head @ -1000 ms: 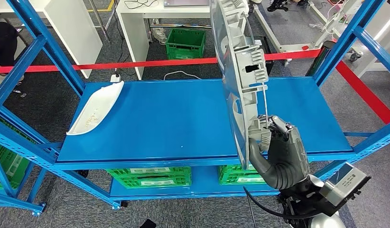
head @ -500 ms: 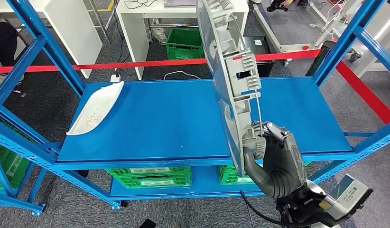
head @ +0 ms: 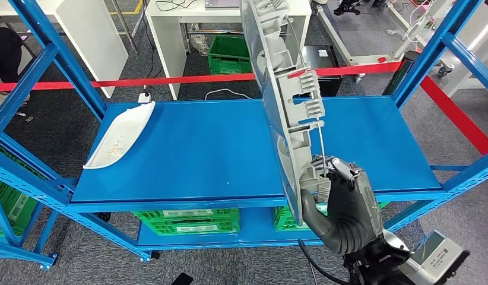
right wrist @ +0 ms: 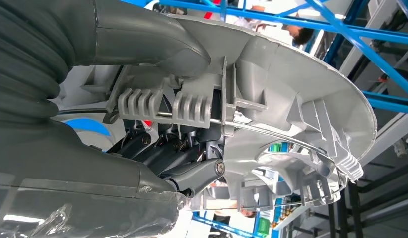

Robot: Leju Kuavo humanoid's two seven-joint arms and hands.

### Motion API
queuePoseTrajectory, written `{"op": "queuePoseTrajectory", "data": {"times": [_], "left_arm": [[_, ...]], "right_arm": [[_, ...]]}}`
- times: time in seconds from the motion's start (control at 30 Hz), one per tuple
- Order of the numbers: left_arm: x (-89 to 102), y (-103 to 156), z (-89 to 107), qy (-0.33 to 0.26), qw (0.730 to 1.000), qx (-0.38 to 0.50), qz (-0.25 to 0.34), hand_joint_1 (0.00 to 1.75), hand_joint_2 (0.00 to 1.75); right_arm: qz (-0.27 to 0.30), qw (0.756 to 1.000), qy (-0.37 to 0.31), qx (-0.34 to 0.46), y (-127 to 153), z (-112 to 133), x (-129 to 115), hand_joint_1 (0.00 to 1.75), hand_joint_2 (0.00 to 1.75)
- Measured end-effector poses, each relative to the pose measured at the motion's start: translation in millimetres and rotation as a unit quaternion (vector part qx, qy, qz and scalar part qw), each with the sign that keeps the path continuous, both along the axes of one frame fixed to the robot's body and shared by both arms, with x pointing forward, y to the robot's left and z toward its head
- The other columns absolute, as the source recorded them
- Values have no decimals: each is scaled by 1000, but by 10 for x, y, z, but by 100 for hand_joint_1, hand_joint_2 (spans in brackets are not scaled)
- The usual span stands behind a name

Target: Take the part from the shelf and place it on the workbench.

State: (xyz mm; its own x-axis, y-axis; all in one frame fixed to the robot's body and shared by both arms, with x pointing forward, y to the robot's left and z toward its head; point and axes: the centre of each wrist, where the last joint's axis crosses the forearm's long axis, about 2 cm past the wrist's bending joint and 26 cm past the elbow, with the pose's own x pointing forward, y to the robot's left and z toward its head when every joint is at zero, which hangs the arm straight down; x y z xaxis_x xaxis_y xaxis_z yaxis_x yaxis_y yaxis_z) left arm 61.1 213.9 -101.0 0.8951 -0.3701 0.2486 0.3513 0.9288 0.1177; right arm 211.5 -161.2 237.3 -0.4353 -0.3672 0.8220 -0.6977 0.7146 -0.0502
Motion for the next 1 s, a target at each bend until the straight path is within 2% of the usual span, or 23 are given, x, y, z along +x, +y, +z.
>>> {"op": "queuePoseTrajectory", "data": {"times": [1.0], "left_arm": [[1, 40, -12, 21, 999, -22, 33, 0, 175]], "right_arm": [[32, 999, 5, -10, 76, -50, -112, 175, 175]]}}
